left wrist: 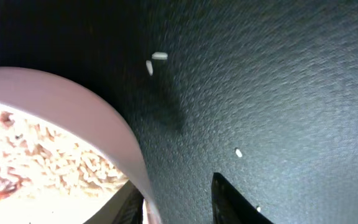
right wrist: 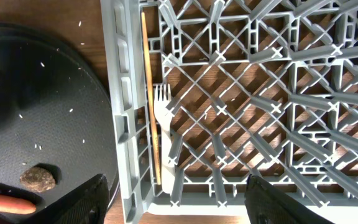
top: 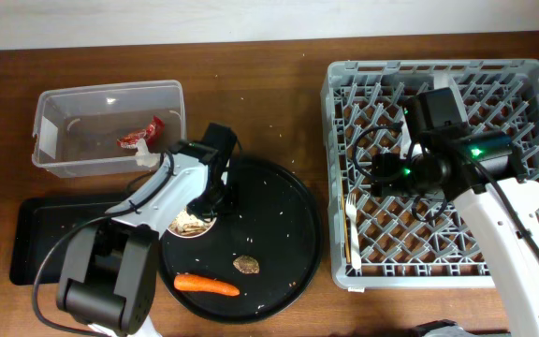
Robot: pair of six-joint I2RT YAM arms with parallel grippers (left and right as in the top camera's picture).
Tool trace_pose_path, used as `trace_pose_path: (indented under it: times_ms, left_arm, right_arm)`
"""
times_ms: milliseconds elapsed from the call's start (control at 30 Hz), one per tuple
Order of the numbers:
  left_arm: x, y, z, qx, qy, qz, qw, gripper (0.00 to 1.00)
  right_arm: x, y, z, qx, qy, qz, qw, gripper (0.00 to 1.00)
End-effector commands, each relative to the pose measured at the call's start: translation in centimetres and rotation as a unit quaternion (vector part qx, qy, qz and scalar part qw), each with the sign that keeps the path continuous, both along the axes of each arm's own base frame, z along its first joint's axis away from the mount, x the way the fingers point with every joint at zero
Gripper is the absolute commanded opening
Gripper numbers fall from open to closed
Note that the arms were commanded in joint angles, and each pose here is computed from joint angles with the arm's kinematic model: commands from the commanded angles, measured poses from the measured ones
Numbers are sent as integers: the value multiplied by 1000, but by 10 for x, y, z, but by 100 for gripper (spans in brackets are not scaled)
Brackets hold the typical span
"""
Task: Sort waste into correct bins and load items into the dishwasher rack
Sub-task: 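Grasp the pink rice bowl with the left gripper, then tip the pink bowl over the black tray with the left gripper, dumping rice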
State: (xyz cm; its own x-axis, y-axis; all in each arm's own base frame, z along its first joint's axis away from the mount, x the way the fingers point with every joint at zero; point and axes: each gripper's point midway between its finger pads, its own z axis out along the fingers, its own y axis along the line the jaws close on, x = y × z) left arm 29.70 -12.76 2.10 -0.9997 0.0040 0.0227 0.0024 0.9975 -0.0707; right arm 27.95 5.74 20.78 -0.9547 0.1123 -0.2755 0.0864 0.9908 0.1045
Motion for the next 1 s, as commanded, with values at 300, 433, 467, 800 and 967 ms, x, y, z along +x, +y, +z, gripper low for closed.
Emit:
trace_pose_path:
  times_ms: [300, 433, 467, 800, 967]
  left_arm:
    - [-19, 7, -13, 7, 23, 5, 1000, 1]
    - [-20, 7, -6, 9, 29, 5, 1000, 1]
    - [-19, 7, -1, 10, 31, 5, 999, 1]
    - [-22, 23, 32, 49, 24, 4, 998, 1]
    - [-23, 27, 50, 42, 5, 8, 999, 1]
  right_arm:
    - [-1, -2, -2, -1, 6, -2, 1000, 69]
    - [-1, -2, -2, -1, 6, -2, 1000, 69]
    - [-2, -2, -2, -1, 7, -2, 1000, 69]
    - [-2, -2, -2, -1, 8, -2, 1000, 69]
    - [-4, -2, -3, -2, 11, -2, 1000, 68]
